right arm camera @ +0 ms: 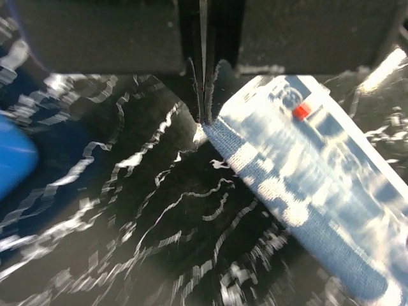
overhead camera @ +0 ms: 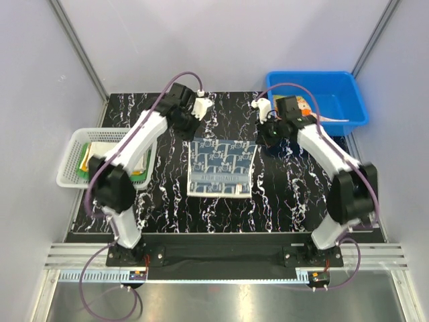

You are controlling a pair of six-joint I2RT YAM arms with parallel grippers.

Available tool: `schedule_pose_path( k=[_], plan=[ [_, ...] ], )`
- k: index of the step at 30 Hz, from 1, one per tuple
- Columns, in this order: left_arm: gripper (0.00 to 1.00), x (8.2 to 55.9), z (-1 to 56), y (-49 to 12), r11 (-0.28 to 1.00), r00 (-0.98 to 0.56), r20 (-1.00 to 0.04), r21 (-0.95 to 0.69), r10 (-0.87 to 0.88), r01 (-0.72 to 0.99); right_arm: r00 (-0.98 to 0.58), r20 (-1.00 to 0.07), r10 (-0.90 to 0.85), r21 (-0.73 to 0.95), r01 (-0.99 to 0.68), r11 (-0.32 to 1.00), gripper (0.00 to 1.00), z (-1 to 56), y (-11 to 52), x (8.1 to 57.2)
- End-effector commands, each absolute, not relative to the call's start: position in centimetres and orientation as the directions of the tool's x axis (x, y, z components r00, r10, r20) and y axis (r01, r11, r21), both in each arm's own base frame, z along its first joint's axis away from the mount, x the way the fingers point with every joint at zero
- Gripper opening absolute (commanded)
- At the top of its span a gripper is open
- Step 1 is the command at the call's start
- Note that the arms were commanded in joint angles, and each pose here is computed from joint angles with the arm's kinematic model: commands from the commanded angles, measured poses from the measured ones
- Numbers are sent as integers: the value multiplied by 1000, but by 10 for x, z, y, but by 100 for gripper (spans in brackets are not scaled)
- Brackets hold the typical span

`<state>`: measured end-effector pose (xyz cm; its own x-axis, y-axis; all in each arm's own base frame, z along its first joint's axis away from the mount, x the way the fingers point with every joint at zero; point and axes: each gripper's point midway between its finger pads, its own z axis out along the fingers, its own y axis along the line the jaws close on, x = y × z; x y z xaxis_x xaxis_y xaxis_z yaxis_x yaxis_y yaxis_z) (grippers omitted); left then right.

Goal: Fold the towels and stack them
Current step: Fold the towel

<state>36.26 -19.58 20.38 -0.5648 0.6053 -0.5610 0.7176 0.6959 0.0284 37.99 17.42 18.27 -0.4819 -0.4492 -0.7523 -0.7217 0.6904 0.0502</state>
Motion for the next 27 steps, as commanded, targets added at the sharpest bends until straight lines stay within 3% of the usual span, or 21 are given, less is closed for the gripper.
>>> schedule_pose_path(
  k=[1, 7, 13, 20, 27],
  plan=[
    [0, 406, 153, -201, 675, -585, -555, -56, 591, 735, -468, -771, -431, 67, -733, 676, 0, 153, 193, 428],
    [0, 467, 89, -199, 680, -619, -478, -60, 623, 731, -498, -747, -440, 90, -731, 676, 0, 110, 201, 494],
    [0, 507, 93, -196, 700, -571, -551, 34, 609, 714, -476, -749, -462, 47, -733, 678, 0, 100, 198, 516],
    [0, 491, 102, -177, 710, -570, -524, 102, 633, 696, -490, -718, -495, 14, -721, 693, 0, 96, 184, 500],
    [0, 460, 127, -172, 713, -555, -563, 88, 612, 696, -499, -735, -458, 41, -708, 705, 0, 110, 182, 465]
  ],
)
